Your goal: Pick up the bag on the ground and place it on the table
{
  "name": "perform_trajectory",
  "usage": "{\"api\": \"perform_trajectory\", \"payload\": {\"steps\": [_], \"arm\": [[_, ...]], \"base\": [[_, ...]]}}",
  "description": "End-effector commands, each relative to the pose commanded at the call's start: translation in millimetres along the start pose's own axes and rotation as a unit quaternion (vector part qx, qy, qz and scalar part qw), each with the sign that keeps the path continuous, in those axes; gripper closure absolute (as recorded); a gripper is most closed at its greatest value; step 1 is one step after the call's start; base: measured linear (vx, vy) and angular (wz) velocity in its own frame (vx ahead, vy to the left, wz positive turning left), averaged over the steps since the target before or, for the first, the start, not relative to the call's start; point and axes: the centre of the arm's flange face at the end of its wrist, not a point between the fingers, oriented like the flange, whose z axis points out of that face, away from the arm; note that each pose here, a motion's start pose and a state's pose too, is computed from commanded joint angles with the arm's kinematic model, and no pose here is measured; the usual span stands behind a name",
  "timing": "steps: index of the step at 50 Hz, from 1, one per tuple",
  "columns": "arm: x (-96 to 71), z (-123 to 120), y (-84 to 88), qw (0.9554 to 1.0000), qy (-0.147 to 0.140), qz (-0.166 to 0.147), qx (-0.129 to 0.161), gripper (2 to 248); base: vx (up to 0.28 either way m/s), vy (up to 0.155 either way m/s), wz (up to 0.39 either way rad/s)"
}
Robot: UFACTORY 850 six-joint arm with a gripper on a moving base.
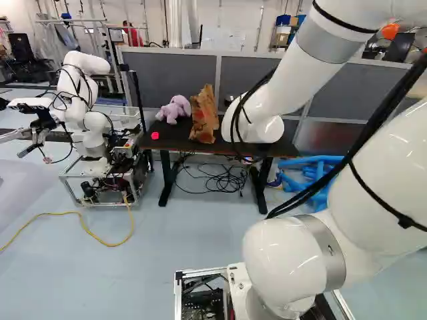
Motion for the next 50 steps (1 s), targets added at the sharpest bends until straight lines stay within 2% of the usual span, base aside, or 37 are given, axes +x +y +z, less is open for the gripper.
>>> {"api": "perform_trajectory", "payload": {"steps": [24,50], "arm": [[-40.0,-20.7,4.8,0.9985,0.052,-0.018,0.003,3],[-67.5,-37.2,7.6,0.9957,0.087,-0.03,0.005,3]], "base": [[0.0,0.0,0.0],[0.0,0.0,0.0]]}}
